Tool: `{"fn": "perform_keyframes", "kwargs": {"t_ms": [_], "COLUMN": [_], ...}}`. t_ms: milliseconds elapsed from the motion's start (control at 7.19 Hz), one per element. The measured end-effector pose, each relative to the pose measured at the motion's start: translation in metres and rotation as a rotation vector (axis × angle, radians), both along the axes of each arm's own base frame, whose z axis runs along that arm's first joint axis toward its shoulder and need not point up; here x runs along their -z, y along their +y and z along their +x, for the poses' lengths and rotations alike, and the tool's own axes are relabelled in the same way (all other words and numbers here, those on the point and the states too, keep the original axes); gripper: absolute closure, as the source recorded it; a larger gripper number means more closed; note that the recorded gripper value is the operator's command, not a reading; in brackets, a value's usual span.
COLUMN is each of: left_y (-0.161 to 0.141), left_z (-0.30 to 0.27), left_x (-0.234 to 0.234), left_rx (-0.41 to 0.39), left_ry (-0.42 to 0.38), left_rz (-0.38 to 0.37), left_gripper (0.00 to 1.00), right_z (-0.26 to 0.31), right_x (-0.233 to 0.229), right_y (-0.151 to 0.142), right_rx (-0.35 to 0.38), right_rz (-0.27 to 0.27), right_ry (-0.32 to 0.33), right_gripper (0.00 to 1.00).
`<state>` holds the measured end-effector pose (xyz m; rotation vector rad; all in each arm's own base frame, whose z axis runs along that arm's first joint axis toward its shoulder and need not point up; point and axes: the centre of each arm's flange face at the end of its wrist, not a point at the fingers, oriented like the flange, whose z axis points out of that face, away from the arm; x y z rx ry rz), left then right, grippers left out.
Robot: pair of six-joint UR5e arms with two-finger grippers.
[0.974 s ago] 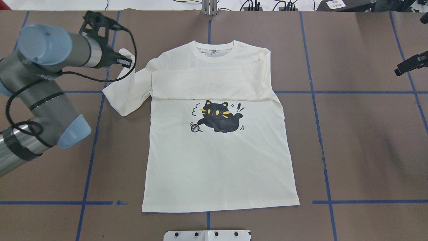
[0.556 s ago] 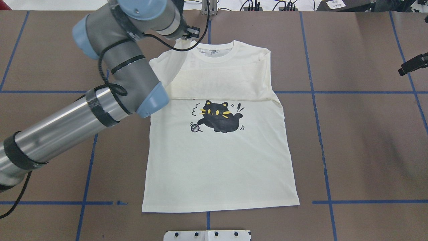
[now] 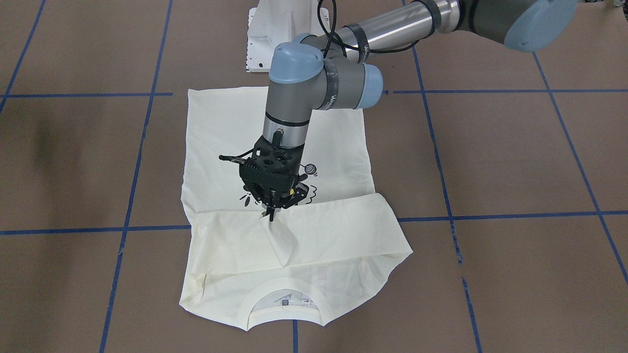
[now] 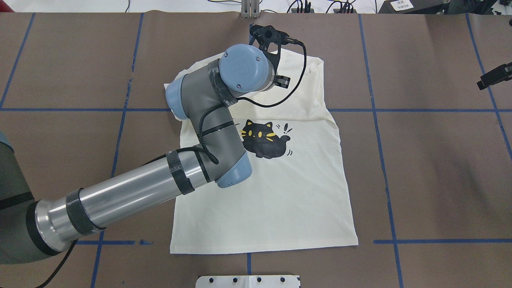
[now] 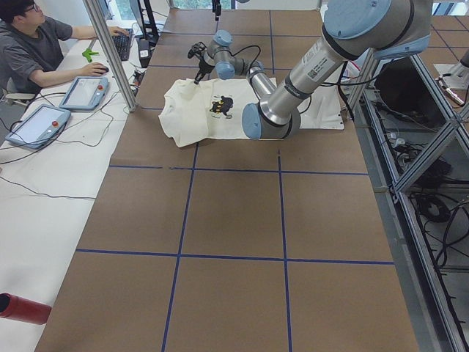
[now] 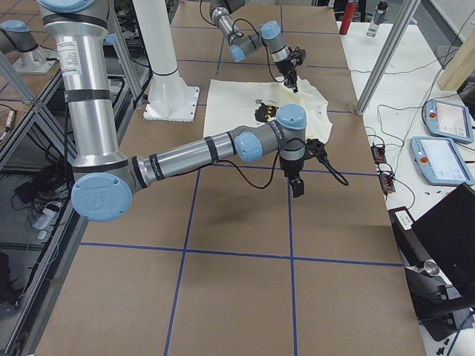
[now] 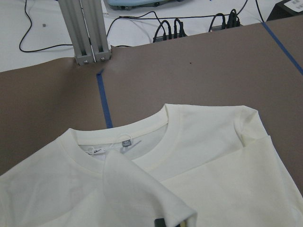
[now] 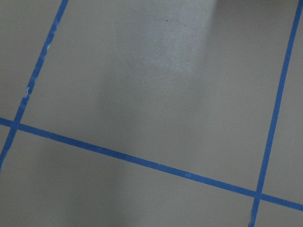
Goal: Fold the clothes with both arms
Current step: 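Lay the sleeve near the opposite shoulder and open the left gripper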
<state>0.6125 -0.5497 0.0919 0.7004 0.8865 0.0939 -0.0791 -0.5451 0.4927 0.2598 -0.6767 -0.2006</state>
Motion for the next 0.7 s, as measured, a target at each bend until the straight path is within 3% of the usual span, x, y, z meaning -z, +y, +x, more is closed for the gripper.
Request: {"fn": "perform_keyframes", "kwargs": {"t_ms": [278,417,556,695], "left_y": [0.007,0.012,0.017,0.023], "left_z": [0.034,0.046,0.052,0.056], "left_x": [0.011,0.019,0.028,0.035], "left_rx": [-0.02,-0.021,-0.026,-0.03], "left_ry": [0.023,0.03,0.038,0.058], "left_rz": [0.063,0.077,0.085,0.095], "left_gripper": [1.0,0.71,0.01,0.0], "right_z": [0.0,0.0,0.0,0.0], "right_x": [0.002,0.002,0.003,0.004], "right_y": [0.0,0.0,0.0,-0.001], "right_rx": [-0.001,-0.002,-0.004,-0.007], "right_rz": [0.003,0.004,0.004,0.002], "right_ry": [-0.001,-0.002,-0.003,-0.004], "right_gripper": [0.0,0.0,0.0,0.0]}}
